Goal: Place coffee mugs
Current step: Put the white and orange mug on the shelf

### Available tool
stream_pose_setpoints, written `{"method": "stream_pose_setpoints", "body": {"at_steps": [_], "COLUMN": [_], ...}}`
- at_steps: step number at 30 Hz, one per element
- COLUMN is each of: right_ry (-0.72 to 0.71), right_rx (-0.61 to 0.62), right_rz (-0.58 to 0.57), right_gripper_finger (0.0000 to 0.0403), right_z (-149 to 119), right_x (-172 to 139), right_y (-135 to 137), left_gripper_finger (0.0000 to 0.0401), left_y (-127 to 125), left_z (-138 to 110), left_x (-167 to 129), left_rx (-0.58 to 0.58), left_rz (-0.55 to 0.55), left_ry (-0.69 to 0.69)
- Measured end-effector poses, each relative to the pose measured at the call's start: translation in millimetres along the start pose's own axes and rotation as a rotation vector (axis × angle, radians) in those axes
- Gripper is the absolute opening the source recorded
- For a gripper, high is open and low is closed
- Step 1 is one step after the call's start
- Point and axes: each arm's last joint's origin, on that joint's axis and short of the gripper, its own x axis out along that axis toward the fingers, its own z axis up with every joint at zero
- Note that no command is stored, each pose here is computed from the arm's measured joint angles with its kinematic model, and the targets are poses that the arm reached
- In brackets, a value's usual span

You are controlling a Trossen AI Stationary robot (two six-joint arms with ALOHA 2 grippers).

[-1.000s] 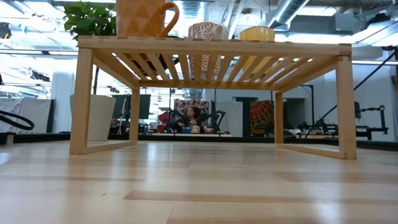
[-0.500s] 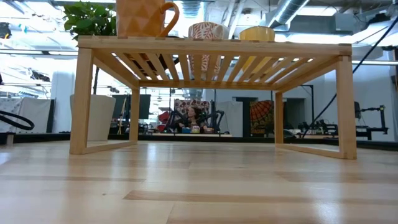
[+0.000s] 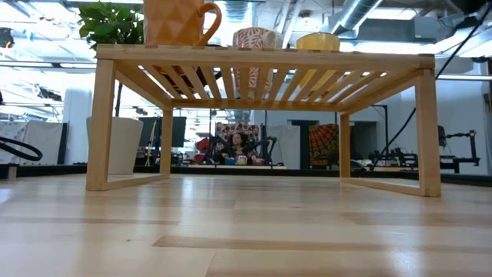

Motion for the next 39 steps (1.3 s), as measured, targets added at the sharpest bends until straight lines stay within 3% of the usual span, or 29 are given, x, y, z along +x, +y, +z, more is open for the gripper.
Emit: {"method": "stream_pose_setpoints", "body": {"at_steps": [9,12,15,19,27,31,36,39], "right_ry": [0.024,0.034,0.062,0.048,0.057,-0.116,-0.468,-0.554], "right_rx": [0.042,0.053,0.051,-0.013,-0.128,-0.057,0.049,0.058], "right_rz": [-0.099,-0.092,-0.082,-0.032,0.256,0.392,0.357,0.27], "right_gripper_finger": [0.0268,0.0247,0.0184,0.0049,0.0047,0.0047,0.0047,0.0047], "right_z": [12.6,16.5,17.2,15.4,17.3,38.8,77.8,95.0], "right_x": [39.5,44.6,41.6,24.0,-54.1,-117.1,-189.3,-217.1], "right_y": [5.9,7.2,7.6,10.4,22.2,27.5,23.2,17.7], "left_gripper_finger": [0.0165,0.0165,0.0165,0.0165,0.0165,0.0165,0.0165,0.0165], "left_y": [0.4,0.4,0.4,0.4,0.4,0.4,0.6,0.8], "left_z": [-0.7,-0.7,-0.7,-0.8,-0.8,-0.8,-1.2,-2.2], "left_x": [0.1,0.1,0.1,0.1,0.0,0.0,0.0,0.0], "left_rx": [0.006,0.006,0.007,0.011,0.011,0.012,0.014,0.018], "left_rz": [0.01,0.01,0.01,0.01,0.011,0.011,0.011,0.013], "left_ry": [0.004,0.005,0.005,0.006,0.006,0.006,0.01,0.02]}}
